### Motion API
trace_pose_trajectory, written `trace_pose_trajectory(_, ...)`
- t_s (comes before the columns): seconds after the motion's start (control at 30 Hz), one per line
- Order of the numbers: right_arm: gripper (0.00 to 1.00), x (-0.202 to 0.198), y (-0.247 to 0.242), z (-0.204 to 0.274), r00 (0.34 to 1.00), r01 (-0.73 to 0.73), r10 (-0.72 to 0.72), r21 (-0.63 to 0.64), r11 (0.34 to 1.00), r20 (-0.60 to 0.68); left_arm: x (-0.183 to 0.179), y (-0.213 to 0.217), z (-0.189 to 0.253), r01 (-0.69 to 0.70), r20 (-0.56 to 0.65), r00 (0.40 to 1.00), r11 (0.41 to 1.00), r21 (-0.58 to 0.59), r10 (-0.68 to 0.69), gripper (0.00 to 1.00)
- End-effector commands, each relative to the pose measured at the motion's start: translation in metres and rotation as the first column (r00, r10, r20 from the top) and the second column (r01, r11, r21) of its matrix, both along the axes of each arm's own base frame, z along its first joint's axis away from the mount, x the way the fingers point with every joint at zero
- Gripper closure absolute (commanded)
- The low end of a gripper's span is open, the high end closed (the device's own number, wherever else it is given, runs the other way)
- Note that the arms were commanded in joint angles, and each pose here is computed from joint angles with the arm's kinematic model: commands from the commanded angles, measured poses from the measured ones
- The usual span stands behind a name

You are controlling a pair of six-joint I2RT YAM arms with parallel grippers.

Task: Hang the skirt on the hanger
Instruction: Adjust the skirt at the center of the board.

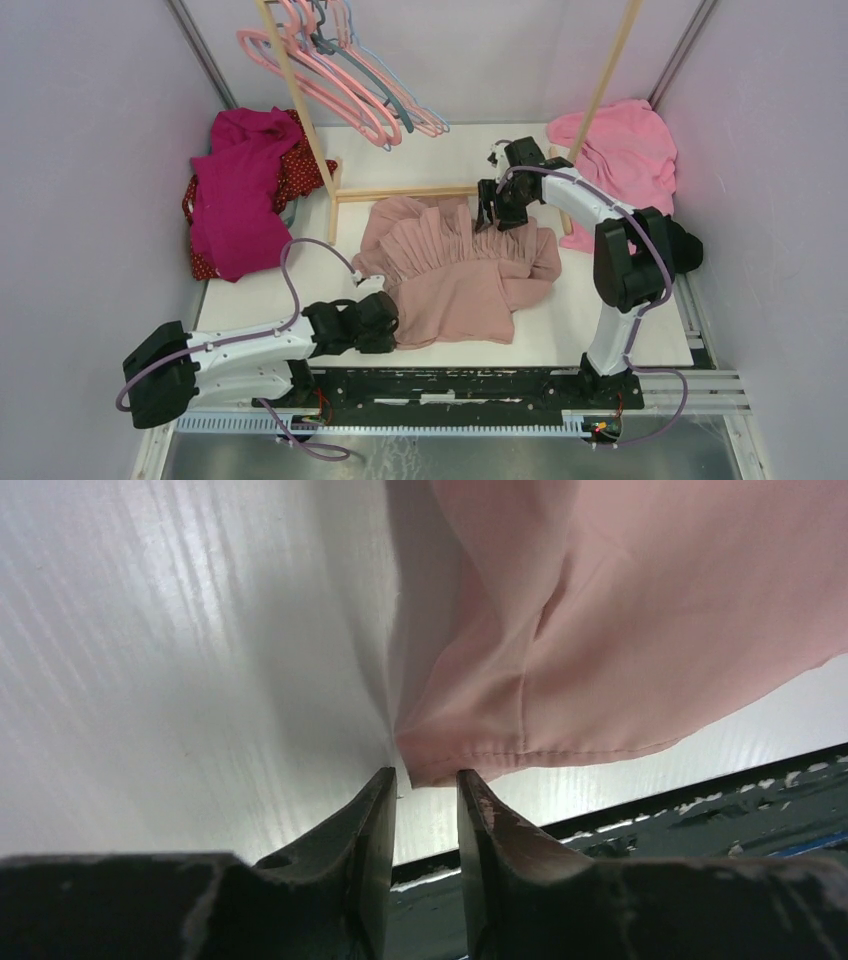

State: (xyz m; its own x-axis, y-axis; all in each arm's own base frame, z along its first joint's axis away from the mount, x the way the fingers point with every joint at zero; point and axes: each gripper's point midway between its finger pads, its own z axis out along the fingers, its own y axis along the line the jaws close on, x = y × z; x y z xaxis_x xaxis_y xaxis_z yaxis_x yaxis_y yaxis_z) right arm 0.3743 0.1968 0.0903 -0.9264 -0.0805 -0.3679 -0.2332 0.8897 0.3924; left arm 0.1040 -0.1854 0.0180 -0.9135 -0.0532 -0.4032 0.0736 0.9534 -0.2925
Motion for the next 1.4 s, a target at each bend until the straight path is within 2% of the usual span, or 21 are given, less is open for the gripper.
trace_pose_trajectory(0.0, 0.32, -0.01, -0.004, -0.009, 1.0, -0.026, 0.027, -0.07, 0.997, 0.015, 0.02, -0.026, 0.018, 0.001, 0.073, 0.997, 0.998, -0.06, 0.003, 0.63)
trace_pose_trajectory(0.03, 0.34, -0.009, -0.006, -0.012, 1.0, -0.021, 0.023, -0.094, 0.995, 0.02, 0.022, -0.029, 0.021, 0.006, 0.078, 0.997, 0.998, -0.061, -0.001, 0.63)
trace_pose_trajectory(0.07, 0.39, -0.007, -0.009, -0.012, 0.999, -0.009, 0.013, -0.111, 0.994, 0.034, 0.023, -0.031, 0.023, 0.01, 0.082, 0.997, 0.998, -0.06, -0.005, 0.62)
trace_pose_trajectory(0.13, 0.54, -0.007, -0.016, -0.008, 0.998, 0.019, -0.012, -0.135, 0.991, 0.054, 0.027, -0.034, 0.03, 0.015, 0.098, 0.995, 0.998, -0.063, -0.009, 0.62)
trace_pose_trajectory(0.17, 0.63, -0.009, -0.016, -0.002, 0.997, 0.025, -0.016, -0.13, 0.991, 0.069, 0.028, -0.034, 0.034, 0.015, 0.106, 0.994, 0.998, -0.066, -0.008, 0.62)
trace_pose_trajectory(0.23, 0.9, -0.015, -0.018, 0.017, 0.992, 0.044, -0.032, -0.099, 0.994, 0.12, 0.031, -0.035, 0.042, 0.013, 0.124, 0.992, 0.997, -0.073, -0.004, 0.62)
trace_pose_trajectory(0.27, 0.98, -0.019, -0.019, 0.026, 0.989, 0.05, -0.037, -0.083, 0.995, 0.146, 0.032, -0.034, 0.045, 0.011, 0.131, 0.991, 0.997, -0.075, -0.001, 0.61)
trace_pose_trajectory(0.33, 0.99, -0.032, -0.021, 0.043, 0.98, 0.054, -0.042, -0.055, 0.997, 0.194, 0.033, -0.033, 0.049, 0.01, 0.144, 0.99, 0.997, -0.078, 0.002, 0.61)
trace_pose_trajectory(0.47, 0.99, -0.073, -0.017, 0.075, 0.966, -0.001, 0.004, -0.011, 1.0, 0.259, 0.036, -0.033, 0.059, 0.009, 0.161, 0.987, 0.996, -0.084, 0.005, 0.61)
trace_pose_trajectory(0.67, 0.99, -0.161, 0.007, 0.083, 0.943, -0.15, 0.134, 0.031, 0.988, 0.305, 0.052, -0.046, 0.095, 0.019, 0.239, 0.971, 0.994, -0.11, 0.008, 0.6)
trace_pose_trajectory(0.87, 0.96, -0.234, 0.02, 0.042, 0.953, -0.216, 0.196, 0.062, 0.974, 0.23, 0.082, -0.077, 0.151, 0.052, 0.342, 0.94, 0.992, -0.117, -0.009, 0.53)
trace_pose_trajectory(1.0, 0.92, -0.263, 0.027, 0.006, 0.968, -0.214, 0.2, 0.083, 0.973, 0.15, 0.102, -0.099, 0.15, 0.068, 0.342, 0.94, 0.986, -0.152, -0.012, 0.44)
trace_pose_trajectory(1.03, 0.87, -0.269, 0.027, -0.001, 0.969, -0.215, 0.203, 0.076, 0.974, 0.138, 0.107, -0.105, 0.139, 0.08, 0.315, 0.949, 0.984, -0.159, -0.026, 0.43)
trace_pose_trajectory(1.1, 0.71, -0.273, 0.027, 0.0, 0.974, -0.198, 0.185, 0.085, 0.977, 0.133, 0.11, -0.12, 0.124, 0.113, 0.274, 0.96, 0.979, -0.167, -0.064, 0.43)
trace_pose_trajectory(1.2, 0.54, -0.268, 0.02, 0.026, 0.974, -0.156, 0.134, 0.106, 0.982, 0.184, 0.111, -0.143, 0.108, 0.171, 0.251, 0.96, 0.967, -0.189, -0.12, 0.42)
trace_pose_trajectory(1.3, 0.41, -0.256, 0.003, 0.067, 0.959, -0.086, 0.054, 0.104, 0.991, 0.277, 0.119, -0.158, 0.098, 0.202, 0.249, 0.956, 0.965, -0.17, -0.156, 0.41)
trace_pose_trajectory(1.37, 0.37, -0.25, -0.008, 0.082, 0.952, -0.043, 0.02, 0.07, 0.997, 0.307, 0.122, -0.171, 0.103, 0.23, 0.257, 0.949, 0.958, -0.17, -0.182, 0.41)
